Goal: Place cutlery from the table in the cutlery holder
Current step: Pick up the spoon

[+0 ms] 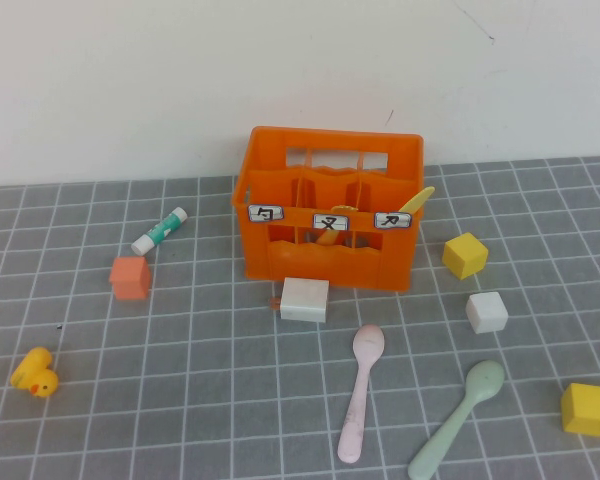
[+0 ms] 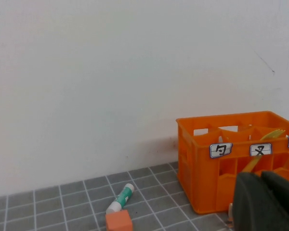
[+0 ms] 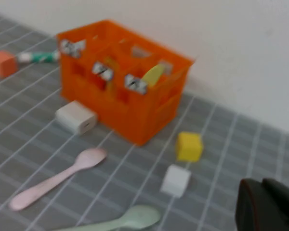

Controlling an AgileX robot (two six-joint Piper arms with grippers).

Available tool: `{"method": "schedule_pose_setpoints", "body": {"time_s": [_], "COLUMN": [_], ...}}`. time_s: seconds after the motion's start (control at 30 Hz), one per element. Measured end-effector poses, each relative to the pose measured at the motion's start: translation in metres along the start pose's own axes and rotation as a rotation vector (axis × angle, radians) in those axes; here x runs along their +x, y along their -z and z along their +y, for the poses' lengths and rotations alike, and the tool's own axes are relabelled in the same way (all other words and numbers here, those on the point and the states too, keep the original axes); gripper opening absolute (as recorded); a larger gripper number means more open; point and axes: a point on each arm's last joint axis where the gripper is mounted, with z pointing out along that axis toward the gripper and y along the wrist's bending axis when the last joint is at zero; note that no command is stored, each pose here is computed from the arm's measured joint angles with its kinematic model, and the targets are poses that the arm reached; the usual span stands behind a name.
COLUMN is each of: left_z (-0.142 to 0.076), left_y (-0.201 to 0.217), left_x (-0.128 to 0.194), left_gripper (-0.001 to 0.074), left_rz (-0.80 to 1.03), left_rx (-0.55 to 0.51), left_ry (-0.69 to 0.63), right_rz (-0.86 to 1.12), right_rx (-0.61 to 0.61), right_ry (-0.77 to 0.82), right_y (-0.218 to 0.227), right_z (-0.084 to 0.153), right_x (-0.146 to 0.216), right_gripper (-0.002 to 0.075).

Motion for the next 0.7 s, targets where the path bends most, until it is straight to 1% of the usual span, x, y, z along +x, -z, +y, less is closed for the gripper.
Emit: {"method": "schedule_pose_setpoints", "body": {"time_s": [0.13,0.23,0.37,0.47,0.53,0.7], "left_z": [0.000,0.000,0.001,0.001,0.000,0.000], "left_y": [-0.001,-0.004,-0.008,-0.011,-0.013,-0.013], "left_x": [0.001,0.003,0.006,0.004,0.004,0.005], "left_gripper": [0.0000,0.0000,0.0000,0.0000,0.0000,0.0000], "left_rz": [0.013,0.049,0.147,0.201,0.225,0.250], "left_rx": [-0.001,-0.001,-0.020,-0.031,-0.034,-0.036], "left_ry": [0.003,0.040,0.088,0.112,0.125,0.150], "right_rz": [0.136,0.264,0.434,0.565,0.635,0.696], "right_rx": [-0.110,-0.194,-0.268,-0.319,-0.353,-0.405], "right_ry": [-0.037,-0.065,-0.111,-0.134,-0.139,-0.102], "right_y": [-0.018,-0.042,-0.086,-0.122,-0.146,-0.181], "right_z": [-0.007,-0.014,-0.023,-0.026,-0.021,0.006], "right_x": [-0.022,-0.030,-0.019,0.002,0.016,0.033], "right_gripper": [-0.0002,-0.0002,-0.0002,-0.0002,-0.0002,-0.0002]}}
